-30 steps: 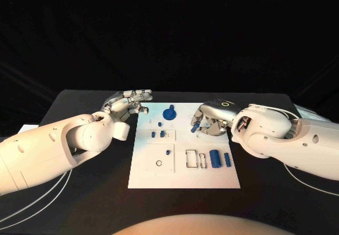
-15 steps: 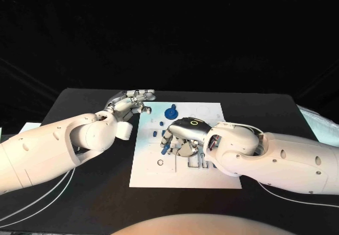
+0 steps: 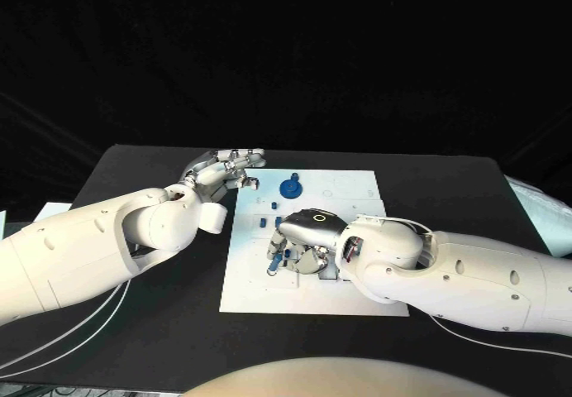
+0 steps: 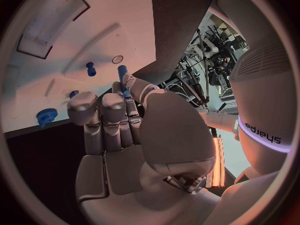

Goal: Assemble the parts on the task board

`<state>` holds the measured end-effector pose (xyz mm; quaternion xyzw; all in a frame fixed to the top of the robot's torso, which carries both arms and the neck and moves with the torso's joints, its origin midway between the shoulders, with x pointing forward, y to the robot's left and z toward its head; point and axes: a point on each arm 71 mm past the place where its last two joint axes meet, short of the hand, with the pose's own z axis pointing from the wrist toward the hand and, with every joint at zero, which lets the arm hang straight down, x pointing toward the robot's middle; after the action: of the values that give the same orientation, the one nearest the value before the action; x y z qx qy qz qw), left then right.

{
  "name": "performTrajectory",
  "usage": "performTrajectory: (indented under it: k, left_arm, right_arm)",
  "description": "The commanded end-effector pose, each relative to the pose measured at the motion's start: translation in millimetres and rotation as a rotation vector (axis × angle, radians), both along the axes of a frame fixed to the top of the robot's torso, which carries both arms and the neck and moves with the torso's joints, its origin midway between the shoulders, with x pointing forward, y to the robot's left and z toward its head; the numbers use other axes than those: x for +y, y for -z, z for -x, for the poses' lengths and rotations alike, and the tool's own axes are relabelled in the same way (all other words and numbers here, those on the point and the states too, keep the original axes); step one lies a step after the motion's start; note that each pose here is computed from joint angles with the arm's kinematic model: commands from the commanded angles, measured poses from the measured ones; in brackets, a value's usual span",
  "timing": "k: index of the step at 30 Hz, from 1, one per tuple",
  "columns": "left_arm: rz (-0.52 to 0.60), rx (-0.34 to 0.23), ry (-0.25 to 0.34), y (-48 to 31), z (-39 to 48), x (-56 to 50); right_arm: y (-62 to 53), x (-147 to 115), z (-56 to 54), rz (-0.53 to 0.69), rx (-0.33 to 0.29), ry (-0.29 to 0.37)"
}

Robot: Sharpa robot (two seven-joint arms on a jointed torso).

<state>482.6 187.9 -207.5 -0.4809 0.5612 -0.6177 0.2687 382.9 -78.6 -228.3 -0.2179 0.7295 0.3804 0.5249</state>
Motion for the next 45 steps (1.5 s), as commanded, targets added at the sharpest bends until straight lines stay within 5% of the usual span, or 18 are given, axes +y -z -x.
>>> performTrajectory:
  k: [1,45]
  left_arm:
    - [0.011,-0.008,0.021,-0.5,0.8,-2.7]
    - [0.011,-0.004,0.025,0.3,1.3,-3.1]
  right_arm:
    - [3.4,1,-0.1,0.030,-0.004,-0.022]
    - [20.5,13,-1.4,0.108,0.003,-0.028]
